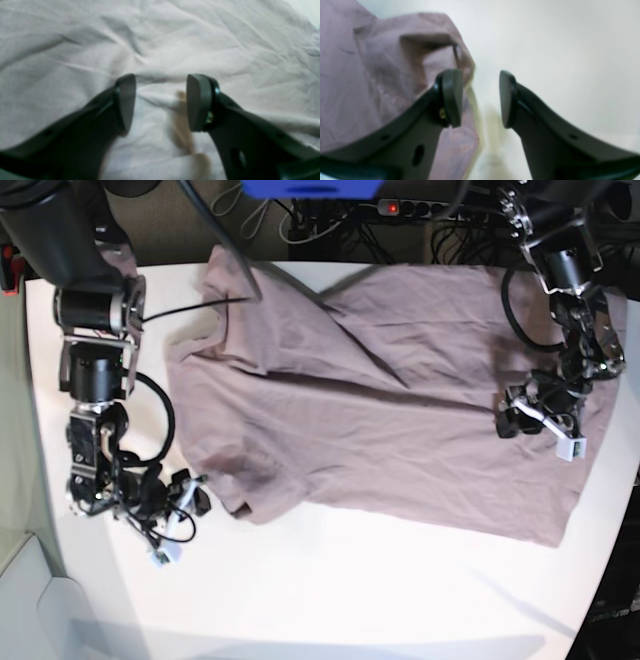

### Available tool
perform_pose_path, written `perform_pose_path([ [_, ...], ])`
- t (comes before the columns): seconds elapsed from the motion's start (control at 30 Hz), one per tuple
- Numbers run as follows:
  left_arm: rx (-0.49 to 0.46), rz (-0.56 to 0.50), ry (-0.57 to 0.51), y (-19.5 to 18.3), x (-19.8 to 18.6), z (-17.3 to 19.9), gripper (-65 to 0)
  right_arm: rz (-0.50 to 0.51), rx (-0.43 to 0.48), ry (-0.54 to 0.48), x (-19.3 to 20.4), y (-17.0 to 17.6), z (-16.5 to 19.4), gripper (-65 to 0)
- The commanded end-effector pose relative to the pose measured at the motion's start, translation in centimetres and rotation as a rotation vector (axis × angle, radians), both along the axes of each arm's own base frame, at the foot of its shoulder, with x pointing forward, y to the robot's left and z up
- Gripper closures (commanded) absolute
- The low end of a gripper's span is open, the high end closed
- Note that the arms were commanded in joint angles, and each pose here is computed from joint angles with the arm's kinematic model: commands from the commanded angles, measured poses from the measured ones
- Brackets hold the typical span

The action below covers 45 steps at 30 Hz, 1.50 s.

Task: Layout the t-shirt on the table in an organized manner, then fold the t-shirt properly
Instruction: 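Grasp the shirt fabric near the collar with the right gripper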

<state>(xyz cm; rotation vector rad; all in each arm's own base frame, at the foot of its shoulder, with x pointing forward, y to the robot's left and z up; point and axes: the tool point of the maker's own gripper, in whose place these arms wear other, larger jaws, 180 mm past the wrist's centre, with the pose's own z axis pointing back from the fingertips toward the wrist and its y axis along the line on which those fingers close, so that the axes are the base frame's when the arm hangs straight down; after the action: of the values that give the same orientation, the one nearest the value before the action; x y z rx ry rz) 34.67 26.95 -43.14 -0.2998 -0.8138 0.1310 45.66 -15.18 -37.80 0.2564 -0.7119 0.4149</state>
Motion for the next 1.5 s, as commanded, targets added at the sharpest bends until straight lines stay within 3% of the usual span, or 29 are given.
perform_pose_path([
  [0.0, 0.032, -0.015, 0.075, 0.2, -0.9, -1.0, -32.8, -0.004, 0.023, -0.065, 1.4, 0.1, 2.0, -24.8],
  [0.23, 0.032, -0.015, 0.074, 0.2, -0.8, -1.0, -32.8, 0.008, 0.047, -0.036, -0.3, 1.3, -0.2, -24.7],
  [0.37, 0.032, -0.015, 0.074, 0.2, -0.8, -1.0, -32.8, 0.062, 0.029, -0.018, -0.9, 3.0, -1.0, -24.0],
  [0.43, 0.032, -0.015, 0.074, 0.2, -0.8, -1.0, -32.8, 0.082, 0.018, -0.014, -1.0, 3.5, -1.1, -19.7],
  [0.53, 0.032, -0.015, 0.074, 0.2, -0.8, -1.0, -32.8, 0.092, 0.011, -0.012, -1.1, 3.6, -1.2, -2.6],
  [0.63, 0.031, -0.015, 0.075, 0.2, -0.9, -1.0, -32.8, 0.086, 0.007, -0.013, -1.0, 3.3, -0.9, 0.0],
  [0.77, 0.031, -0.015, 0.075, 0.2, -0.9, -1.0, -32.8, 0.091, -0.064, -0.077, -0.9, 1.7, 1.5, 0.0],
  [0.97, 0.028, -0.015, 0.079, 0.1, -1.0, -1.2, -32.8, 0.157, -0.163, -0.392, -2.9, 3.3, 10.6, 0.0],
  [1.1, 0.027, -0.013, 0.076, 0.1, -0.9, -1.2, -32.8, 0.191, -0.192, -0.513, -5.9, 4.7, 13.7, 0.0],
  [1.27, 0.027, -0.013, 0.075, 0.1, -0.9, -1.1, -32.8, 0.252, -0.213, -0.402, -10.2, 5.1, 9.2, 0.0],
  [1.47, 0.026, -0.012, 0.074, 0.1, -0.9, -1.2, -32.8, 0.514, -0.253, -0.216, -17.2, 8.7, 2.4, 0.0],
])
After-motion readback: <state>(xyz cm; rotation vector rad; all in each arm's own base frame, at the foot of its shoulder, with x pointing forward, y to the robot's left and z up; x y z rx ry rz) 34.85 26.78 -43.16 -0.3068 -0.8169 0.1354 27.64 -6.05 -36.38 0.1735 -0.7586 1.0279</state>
